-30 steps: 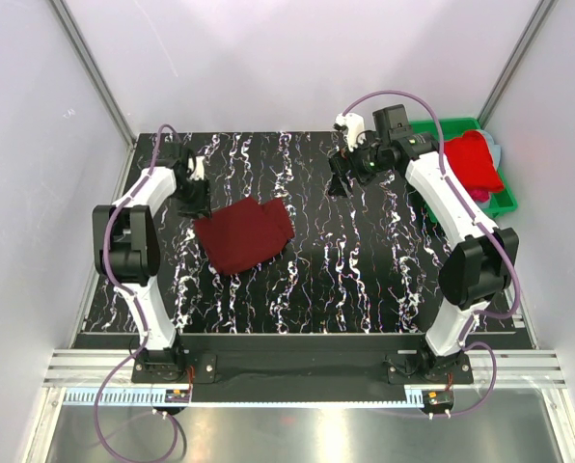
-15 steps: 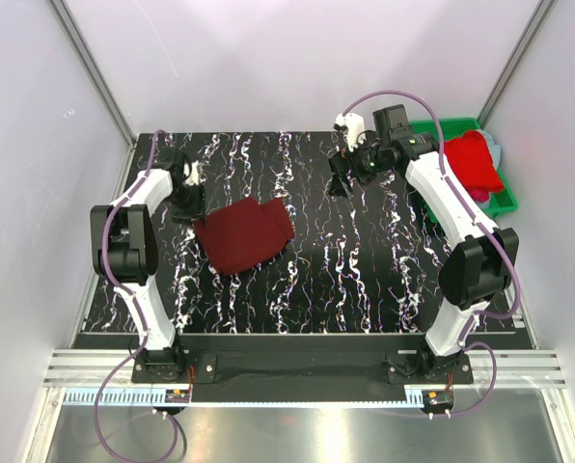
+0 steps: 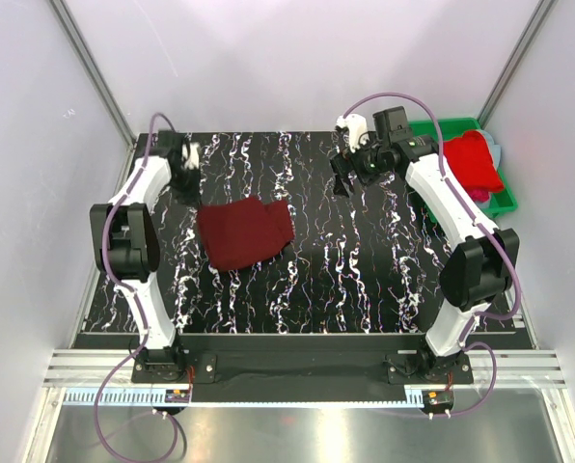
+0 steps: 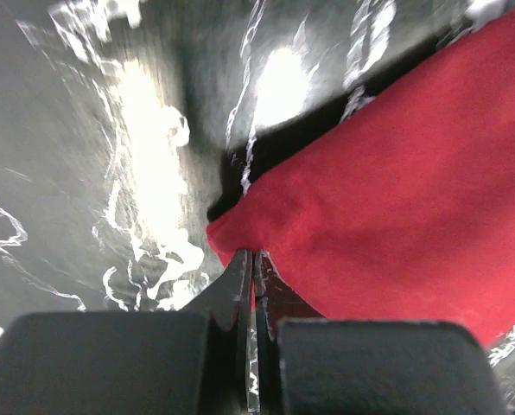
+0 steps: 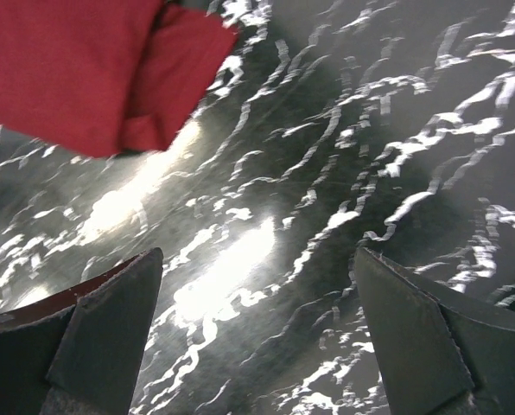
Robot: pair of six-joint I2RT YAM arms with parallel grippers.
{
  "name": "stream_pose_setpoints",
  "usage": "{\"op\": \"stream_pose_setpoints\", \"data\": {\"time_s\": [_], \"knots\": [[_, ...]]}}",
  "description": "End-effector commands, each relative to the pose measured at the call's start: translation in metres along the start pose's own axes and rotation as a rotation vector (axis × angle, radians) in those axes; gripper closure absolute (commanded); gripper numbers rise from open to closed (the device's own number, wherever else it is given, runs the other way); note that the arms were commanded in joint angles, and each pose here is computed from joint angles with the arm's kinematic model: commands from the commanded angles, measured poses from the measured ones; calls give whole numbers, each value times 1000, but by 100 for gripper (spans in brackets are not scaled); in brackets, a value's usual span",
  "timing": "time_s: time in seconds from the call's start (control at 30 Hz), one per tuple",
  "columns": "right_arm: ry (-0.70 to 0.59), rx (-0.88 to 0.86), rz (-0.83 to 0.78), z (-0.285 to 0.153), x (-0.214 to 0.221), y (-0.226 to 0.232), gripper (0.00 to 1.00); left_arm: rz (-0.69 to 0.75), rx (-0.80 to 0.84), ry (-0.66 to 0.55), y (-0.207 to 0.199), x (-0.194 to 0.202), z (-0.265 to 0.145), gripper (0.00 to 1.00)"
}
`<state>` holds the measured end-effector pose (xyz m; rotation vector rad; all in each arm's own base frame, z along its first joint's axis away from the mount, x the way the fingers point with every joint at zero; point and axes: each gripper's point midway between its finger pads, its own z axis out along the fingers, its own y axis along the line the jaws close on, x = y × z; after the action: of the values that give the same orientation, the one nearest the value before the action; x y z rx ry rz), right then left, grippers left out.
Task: Fold and stack the t-shirts
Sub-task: Flatten the tshirt out
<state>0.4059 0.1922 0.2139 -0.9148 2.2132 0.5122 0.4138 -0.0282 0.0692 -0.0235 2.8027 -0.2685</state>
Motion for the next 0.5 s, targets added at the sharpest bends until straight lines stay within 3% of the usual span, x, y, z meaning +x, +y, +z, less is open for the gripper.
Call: {"op": "stream_pose_setpoints", "data": {"time_s": [0.0,0.1,0.27,0.37,0.43,0.47], "knots": [[-98,159,-41,-20,-31,-25,0,121,92,-418,-51,-103,-116,100],[-120,256,-34,-23,-40,-43,0,170,156,-686,-86,-152,-211,100],[-164,342,-26,-28,-59,-61,0,276,298,-981,-145,-182,-327,100],[-174,382,-22,-31,-62,-67,0,331,401,-969,-183,-166,-334,100],[-171,408,-22,-35,-60,-71,0,380,533,-901,-214,-141,-330,100],[-173,416,-25,-37,-61,-72,0,375,576,-820,-219,-129,-306,100]]}}
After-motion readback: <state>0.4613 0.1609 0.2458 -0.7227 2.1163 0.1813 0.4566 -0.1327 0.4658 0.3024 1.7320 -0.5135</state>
